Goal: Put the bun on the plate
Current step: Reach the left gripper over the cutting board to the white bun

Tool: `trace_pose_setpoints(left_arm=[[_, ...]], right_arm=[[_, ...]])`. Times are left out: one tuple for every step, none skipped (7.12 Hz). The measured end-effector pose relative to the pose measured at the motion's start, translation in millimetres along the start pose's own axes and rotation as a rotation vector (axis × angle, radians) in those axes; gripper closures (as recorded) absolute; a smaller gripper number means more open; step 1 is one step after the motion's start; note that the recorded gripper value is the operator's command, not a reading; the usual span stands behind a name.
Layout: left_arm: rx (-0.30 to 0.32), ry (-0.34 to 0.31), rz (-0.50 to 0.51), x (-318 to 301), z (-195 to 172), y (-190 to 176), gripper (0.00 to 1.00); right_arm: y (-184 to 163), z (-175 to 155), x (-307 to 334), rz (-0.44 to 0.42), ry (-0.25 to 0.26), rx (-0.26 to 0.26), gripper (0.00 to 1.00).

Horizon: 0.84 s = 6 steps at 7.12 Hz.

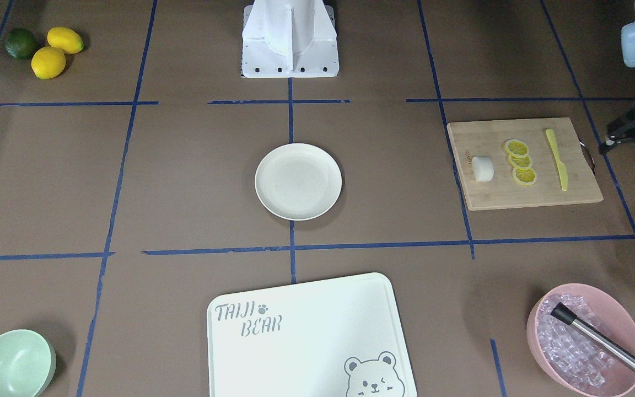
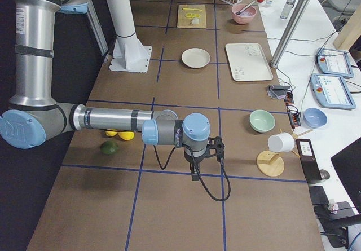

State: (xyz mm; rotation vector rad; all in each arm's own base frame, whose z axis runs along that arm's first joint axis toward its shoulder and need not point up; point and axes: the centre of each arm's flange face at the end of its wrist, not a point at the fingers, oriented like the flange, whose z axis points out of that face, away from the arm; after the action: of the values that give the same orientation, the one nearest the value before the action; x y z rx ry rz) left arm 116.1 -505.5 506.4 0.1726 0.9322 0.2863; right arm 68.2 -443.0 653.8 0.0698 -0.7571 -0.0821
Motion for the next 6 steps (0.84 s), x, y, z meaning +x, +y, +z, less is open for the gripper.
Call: trace_pose_setpoints(left_arm=[[-0.021,0.008,-0.064,38,33,1,0.00],[-0.023,-0.018,-0.131,69,65,5,0.00],[-0.014,-0.058,-0.186,94,93,10,0.00],[-0.003,-0.091,-0.219,113,116,16,0.00],[-0.001,-0.104,-0.225,126,133,21,0.00],[-0.008,-0.107,-0.222,135,145,26,0.00]], right_arm=[[0,0,0,0.000,0.000,0.000,0.00],[0,0,1,0.000,0.002,-0.001,0.00],[0,1,1,-0.001,0.004,-0.001,0.00],[0,1,1,-0.001,0.005,-0.001,0.00],[0,1,2,-0.001,0.005,-0.002,0.00],[0,1,2,-0.001,0.006,-0.002,0.00]])
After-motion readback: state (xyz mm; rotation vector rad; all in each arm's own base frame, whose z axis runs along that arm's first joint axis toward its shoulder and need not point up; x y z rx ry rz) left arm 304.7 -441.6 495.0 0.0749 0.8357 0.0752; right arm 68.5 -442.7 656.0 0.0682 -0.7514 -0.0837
